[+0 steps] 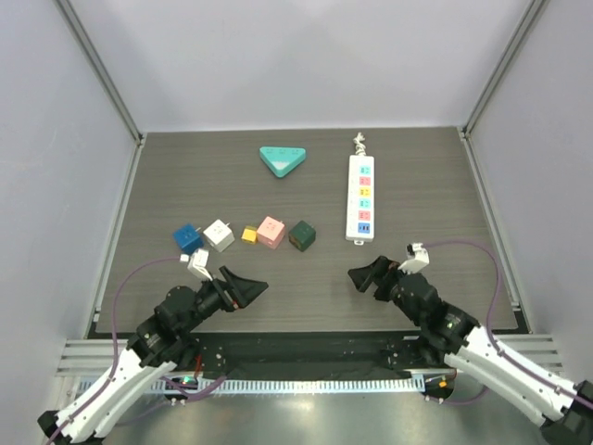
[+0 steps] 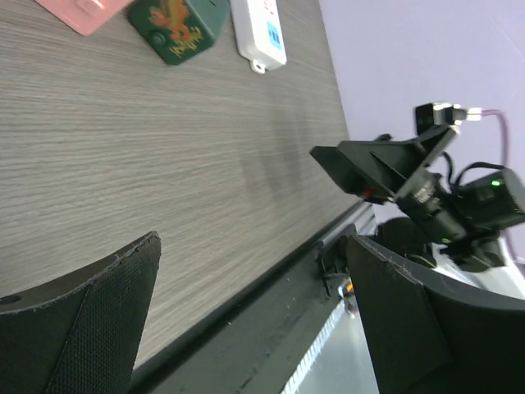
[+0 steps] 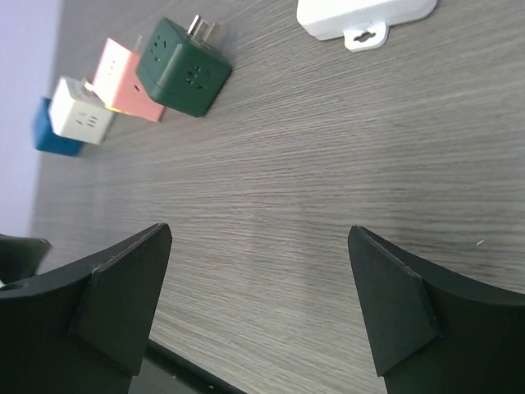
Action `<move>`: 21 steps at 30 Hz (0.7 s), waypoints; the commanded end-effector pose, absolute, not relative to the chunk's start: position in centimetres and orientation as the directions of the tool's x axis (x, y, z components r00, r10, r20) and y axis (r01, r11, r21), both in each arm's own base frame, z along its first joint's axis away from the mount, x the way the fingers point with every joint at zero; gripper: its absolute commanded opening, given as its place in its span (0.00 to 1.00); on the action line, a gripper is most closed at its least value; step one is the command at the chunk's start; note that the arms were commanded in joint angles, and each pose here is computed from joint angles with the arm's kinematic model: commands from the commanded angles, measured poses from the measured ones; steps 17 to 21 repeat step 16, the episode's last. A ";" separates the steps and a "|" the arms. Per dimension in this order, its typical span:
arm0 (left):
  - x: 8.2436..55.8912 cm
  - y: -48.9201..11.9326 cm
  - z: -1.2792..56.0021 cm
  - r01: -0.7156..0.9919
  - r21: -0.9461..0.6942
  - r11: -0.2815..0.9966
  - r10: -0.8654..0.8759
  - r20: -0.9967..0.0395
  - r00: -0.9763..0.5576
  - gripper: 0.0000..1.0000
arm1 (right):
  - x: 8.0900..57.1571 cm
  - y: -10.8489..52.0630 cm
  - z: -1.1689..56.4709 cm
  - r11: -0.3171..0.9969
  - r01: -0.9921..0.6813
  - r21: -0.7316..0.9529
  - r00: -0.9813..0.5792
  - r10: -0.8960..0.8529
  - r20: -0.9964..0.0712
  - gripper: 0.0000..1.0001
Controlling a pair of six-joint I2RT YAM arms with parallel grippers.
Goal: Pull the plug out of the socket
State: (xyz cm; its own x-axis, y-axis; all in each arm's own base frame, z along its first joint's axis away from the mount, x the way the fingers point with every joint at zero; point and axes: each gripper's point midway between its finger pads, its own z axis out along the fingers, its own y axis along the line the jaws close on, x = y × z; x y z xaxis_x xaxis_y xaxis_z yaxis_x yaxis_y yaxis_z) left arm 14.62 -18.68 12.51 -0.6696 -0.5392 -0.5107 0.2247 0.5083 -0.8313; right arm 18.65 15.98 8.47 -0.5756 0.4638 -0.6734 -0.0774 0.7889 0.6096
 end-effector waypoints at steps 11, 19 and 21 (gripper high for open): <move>12.1 -21.2 12.8 0.262 -0.911 0.318 -0.488 -0.394 -0.778 0.95 | 18.8 15.4 6.3 0.560 0.043 0.828 -0.482 0.737 -0.474 0.98; 11.6 -22.0 13.1 0.271 -0.934 0.235 -0.481 -0.354 -0.802 0.96 | 18.5 16.2 6.3 0.569 0.014 0.822 -0.520 0.707 -0.480 1.00; 11.6 -22.0 13.1 0.271 -0.934 0.235 -0.481 -0.354 -0.802 0.96 | 18.5 16.2 6.3 0.569 0.014 0.822 -0.520 0.707 -0.480 1.00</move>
